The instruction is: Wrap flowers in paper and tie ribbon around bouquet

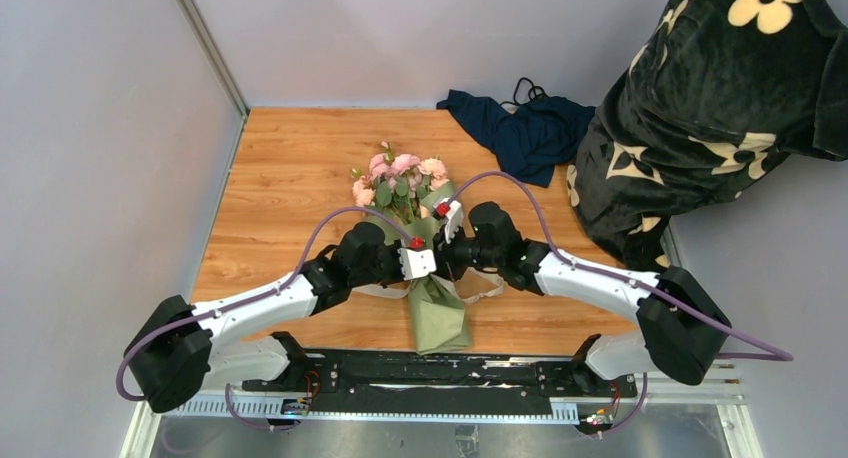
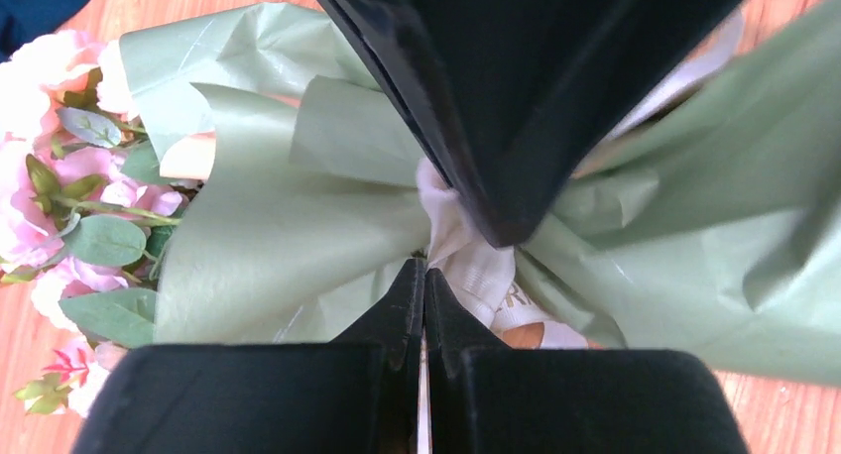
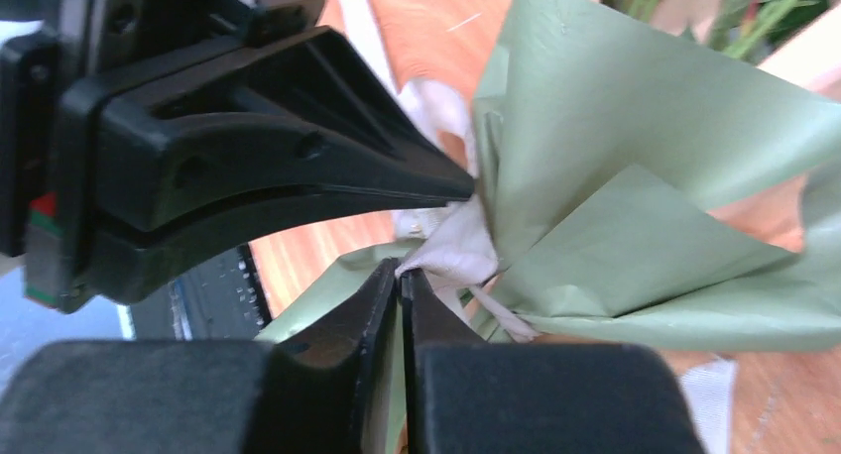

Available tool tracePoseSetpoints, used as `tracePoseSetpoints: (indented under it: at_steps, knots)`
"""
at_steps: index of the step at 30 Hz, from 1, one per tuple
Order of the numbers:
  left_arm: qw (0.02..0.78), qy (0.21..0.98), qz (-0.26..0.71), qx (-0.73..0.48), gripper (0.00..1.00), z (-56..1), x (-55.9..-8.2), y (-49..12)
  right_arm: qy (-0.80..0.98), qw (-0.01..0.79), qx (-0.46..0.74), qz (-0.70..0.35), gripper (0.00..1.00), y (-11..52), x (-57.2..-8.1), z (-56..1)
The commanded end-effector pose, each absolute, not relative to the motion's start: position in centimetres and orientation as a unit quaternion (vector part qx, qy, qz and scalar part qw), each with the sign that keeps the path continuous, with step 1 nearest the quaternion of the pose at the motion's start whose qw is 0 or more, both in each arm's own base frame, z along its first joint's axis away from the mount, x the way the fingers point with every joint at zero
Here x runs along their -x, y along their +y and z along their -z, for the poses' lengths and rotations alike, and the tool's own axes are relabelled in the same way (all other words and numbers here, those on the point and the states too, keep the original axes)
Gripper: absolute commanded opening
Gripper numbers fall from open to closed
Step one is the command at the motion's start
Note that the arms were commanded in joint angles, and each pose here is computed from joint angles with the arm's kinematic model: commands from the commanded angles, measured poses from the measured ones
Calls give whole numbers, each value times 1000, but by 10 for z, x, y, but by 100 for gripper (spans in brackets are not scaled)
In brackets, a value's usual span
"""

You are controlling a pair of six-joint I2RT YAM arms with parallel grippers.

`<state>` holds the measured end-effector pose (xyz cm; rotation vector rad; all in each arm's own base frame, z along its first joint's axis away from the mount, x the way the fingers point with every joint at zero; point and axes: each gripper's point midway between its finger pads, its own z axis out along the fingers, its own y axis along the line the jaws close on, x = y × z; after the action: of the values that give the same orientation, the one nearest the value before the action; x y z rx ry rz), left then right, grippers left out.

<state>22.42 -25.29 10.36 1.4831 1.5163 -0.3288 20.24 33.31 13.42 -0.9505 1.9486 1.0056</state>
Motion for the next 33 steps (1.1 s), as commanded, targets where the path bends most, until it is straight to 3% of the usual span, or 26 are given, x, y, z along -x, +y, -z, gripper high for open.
tracePoseSetpoints:
  at_steps: [1,5,12,15,17,21,30,33]
  knots:
    - [490,614,154,-600,0,-106,-224,-264,729,329,416,-432,19,339,-182,-133]
    - [483,601,166,-615,0,-102,-217,-266,726,334,431,-419,46,322,-190,-145]
    - [480,573,156,-646,0,-97,-214,-268,721,340,431,-423,57,286,-210,-175]
    - [479,569,155,-650,0,-96,-213,-269,751,355,396,-392,53,273,-233,-163]
    - [478,572,156,-648,0,-96,-213,-269,774,368,356,-372,39,272,-255,-150]
    - [478,574,159,-646,0,-98,-212,-270,765,295,379,-428,20,300,-244,-119]
    - [460,572,145,-663,0,-96,-207,-260,693,264,437,-509,19,341,-211,-111]
    - [411,556,163,-704,0,-89,-186,-252,696,265,428,-511,20,344,-214,-107]
